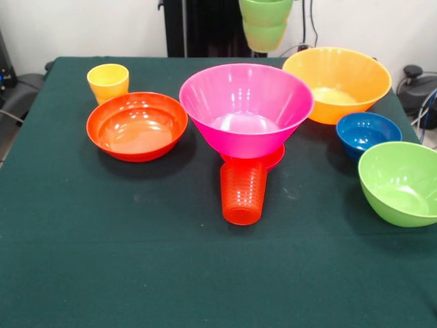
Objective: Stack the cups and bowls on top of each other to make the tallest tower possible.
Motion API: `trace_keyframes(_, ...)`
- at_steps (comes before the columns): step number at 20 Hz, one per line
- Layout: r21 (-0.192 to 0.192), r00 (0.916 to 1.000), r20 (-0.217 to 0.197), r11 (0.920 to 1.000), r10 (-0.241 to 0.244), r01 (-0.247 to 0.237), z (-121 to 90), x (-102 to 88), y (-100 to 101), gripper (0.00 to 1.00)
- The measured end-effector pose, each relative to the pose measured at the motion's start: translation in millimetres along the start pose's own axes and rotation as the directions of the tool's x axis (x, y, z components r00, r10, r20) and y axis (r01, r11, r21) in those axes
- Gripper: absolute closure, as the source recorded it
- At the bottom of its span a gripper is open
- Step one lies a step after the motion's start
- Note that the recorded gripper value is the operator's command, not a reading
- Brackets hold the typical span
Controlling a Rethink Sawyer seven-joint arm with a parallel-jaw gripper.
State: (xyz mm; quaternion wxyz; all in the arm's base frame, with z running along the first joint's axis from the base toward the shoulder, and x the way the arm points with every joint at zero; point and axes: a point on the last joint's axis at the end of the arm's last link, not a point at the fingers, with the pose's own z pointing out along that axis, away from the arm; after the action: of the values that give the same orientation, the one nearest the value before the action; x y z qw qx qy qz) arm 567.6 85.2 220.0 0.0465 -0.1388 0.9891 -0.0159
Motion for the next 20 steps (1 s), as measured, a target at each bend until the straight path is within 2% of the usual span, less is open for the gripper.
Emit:
trace_keyframes(4,-0.004,0.9998,-0.017,0.9999,-0.012,0.012,8,-12.6,-2,1.0)
trace_keyframes(9,-0.009,0.9993,-0.034,0.9998,-0.015,0.015,19,-19.4,-8,1.0)
trace_keyframes(20,-0.016,0.998,-0.058,0.9996,-0.025,0.024,39,-15.4,-16,1.0)
